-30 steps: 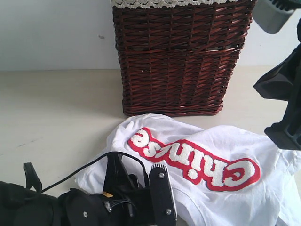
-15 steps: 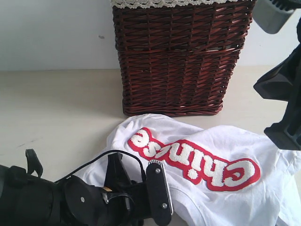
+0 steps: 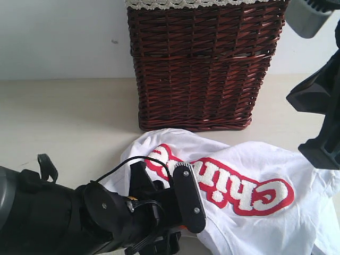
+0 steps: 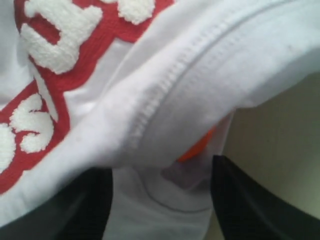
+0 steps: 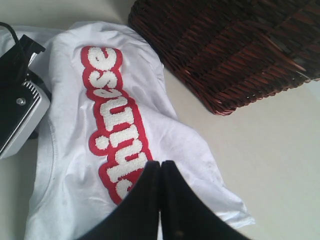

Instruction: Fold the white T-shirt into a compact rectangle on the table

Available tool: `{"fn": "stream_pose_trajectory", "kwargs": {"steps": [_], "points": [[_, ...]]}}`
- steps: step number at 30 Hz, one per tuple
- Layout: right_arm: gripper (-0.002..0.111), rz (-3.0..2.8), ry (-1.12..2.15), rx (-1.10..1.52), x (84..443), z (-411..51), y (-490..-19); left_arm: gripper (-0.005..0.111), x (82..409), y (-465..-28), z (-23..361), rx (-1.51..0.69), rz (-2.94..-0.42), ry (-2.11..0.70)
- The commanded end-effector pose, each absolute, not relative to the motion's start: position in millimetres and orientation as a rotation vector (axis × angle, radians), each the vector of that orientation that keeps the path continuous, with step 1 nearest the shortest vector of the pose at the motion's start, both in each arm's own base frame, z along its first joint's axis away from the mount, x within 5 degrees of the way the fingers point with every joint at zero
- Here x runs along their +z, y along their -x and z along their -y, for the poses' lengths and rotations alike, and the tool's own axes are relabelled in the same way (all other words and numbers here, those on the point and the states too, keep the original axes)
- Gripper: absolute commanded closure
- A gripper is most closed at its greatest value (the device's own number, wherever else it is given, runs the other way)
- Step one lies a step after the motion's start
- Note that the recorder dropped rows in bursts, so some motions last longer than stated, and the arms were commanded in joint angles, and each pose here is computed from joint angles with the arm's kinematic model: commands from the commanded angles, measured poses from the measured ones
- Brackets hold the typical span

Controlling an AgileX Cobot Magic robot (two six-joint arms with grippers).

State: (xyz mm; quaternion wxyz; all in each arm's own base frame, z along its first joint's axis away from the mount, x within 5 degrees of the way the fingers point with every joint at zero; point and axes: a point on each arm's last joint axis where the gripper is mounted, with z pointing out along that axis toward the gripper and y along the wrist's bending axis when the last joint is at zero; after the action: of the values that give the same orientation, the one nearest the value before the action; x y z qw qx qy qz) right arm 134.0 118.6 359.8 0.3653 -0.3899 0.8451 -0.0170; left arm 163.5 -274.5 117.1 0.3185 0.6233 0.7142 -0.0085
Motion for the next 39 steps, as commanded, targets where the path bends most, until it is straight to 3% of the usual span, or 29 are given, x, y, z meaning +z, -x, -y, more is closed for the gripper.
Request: {"fn": "stream_pose_trajectory", "kwargs": {"steps": [1, 11, 14, 18, 25, 32, 37, 39], "points": [[0.108, -2.163, 0.999, -0.035, 360, -119, -134, 0.049, 111, -165, 274, -0.022, -1.923, -1.619], [0.108, -2.163, 0.999, -0.035, 360, -119, -134, 0.051, 94, -166, 268, 0.046, -1.955, -1.649], [0.108, -2.163, 0.999, -0.035, 360, -119, -134, 0.070, 95, -169, 266, 0.095, -1.950, -1.625], [0.108, -2.163, 0.999, -0.035, 360, -119, -134, 0.107, 96, -170, 265, 0.120, -1.944, -1.626], [0.108, -2.162, 0.999, -0.034, 361, -119, -134, 0.107, 115, -170, 261, 0.145, -1.939, -1.601], [0.108, -2.162, 0.999, -0.034, 361, -119, -134, 0.107, 184, -166, 234, 0.157, -1.857, -1.400], [0.108, -2.162, 0.999, -0.034, 361, -119, -134, 0.107, 222, -181, 189, 0.597, -1.868, -1.060], [0.108, -2.163, 0.999, -0.035, 360, -119, -134, 0.107, 223, -188, 179, 0.606, -1.904, -1.015]]}}
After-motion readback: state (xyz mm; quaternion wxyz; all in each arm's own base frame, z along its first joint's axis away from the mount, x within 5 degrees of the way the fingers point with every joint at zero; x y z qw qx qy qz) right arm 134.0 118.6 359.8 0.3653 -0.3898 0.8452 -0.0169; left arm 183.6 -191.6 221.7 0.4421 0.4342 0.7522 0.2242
